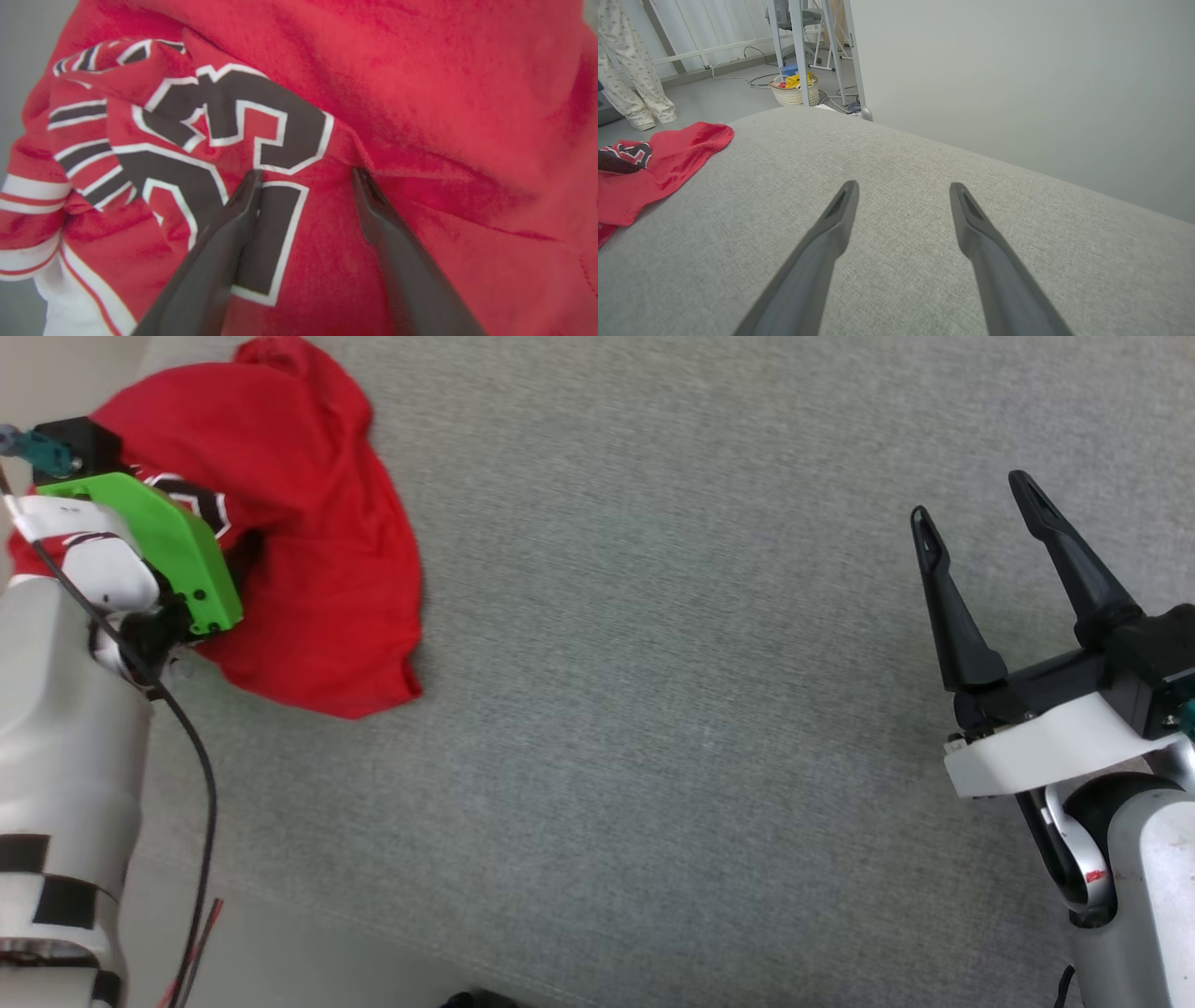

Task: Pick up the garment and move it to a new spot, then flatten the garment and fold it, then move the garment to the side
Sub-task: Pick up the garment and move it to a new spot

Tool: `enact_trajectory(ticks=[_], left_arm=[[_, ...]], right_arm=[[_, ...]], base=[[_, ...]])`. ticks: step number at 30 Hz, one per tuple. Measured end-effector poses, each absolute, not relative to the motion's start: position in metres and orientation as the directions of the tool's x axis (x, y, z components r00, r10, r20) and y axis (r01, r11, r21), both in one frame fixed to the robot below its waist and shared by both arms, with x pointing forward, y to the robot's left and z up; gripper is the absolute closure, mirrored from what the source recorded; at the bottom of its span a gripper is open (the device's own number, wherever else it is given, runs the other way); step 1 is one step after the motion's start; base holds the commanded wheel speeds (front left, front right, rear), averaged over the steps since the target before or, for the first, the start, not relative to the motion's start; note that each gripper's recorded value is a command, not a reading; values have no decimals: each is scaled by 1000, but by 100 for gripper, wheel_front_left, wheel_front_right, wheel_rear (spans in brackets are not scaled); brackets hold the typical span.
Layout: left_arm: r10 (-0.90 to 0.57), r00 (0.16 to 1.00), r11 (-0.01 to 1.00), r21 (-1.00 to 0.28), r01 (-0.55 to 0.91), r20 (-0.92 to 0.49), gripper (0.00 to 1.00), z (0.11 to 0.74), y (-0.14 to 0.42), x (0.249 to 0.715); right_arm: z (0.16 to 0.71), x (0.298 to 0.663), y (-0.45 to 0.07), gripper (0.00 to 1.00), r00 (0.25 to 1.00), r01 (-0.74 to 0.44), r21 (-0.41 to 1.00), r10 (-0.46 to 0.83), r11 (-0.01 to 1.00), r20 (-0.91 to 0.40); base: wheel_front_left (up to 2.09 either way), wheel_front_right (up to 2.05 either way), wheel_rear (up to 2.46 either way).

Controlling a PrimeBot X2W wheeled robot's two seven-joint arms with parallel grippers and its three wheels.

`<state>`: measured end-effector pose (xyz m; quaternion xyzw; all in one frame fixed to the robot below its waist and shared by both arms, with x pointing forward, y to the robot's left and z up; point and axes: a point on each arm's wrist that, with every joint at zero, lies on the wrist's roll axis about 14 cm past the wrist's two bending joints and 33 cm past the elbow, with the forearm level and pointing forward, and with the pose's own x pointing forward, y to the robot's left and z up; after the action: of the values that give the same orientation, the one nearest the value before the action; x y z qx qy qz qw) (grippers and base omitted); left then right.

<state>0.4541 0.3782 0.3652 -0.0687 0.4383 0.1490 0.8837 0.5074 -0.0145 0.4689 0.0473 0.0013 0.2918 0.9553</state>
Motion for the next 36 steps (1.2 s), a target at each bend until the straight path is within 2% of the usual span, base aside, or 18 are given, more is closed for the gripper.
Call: enact_trajectory(ticks=[4, 5, 6, 7, 13, 19, 28, 32, 36], left_arm=[[162, 451, 940, -2, -342, -878, 0, 341, 377, 455], [152, 432, 934, -14, -358, -889, 33, 338, 378, 457], [153, 420, 931, -13, -365, -894, 60, 336, 379, 460], [155, 415, 928, -13, -373, -896, 100, 334, 380, 462], [164, 439, 918, -26, -396, -883, 100, 327, 377, 476], [212, 521, 919, -13, -394, -827, 100, 341, 378, 475], [262, 744, 952, 40, -302, -615, 100, 410, 370, 492], [228, 841, 970, 40, -239, -491, 100, 453, 351, 504], [161, 901, 985, 9, -172, -402, 100, 481, 322, 508]], right_arm=[[451, 512, -33, 0, 856, -514, 96, 517, 852, -9], [447, 512, -38, 0, 861, -504, 95, 508, 859, -18], [443, 512, -42, 0, 866, -495, 94, 499, 864, -28], [441, 512, -45, 0, 870, -488, 95, 492, 868, -35], [433, 512, -56, 0, 878, -469, 80, 474, 880, -62], [455, 508, -58, 0, 890, -453, 83, 455, 888, -8], [489, 484, -73, 0, 916, -400, 71, 399, 914, 33], [504, 467, -84, 0, 932, -363, 66, 360, 929, 50], [517, 450, -100, 0, 949, -314, 60, 310, 948, 64]], base=[[0, 0, 0], [0, 0, 0], [0, 0, 0], [0, 0, 0], [0, 0, 0], [0, 0, 0], [0, 0, 0], [0, 0, 0], [0, 0, 0]])
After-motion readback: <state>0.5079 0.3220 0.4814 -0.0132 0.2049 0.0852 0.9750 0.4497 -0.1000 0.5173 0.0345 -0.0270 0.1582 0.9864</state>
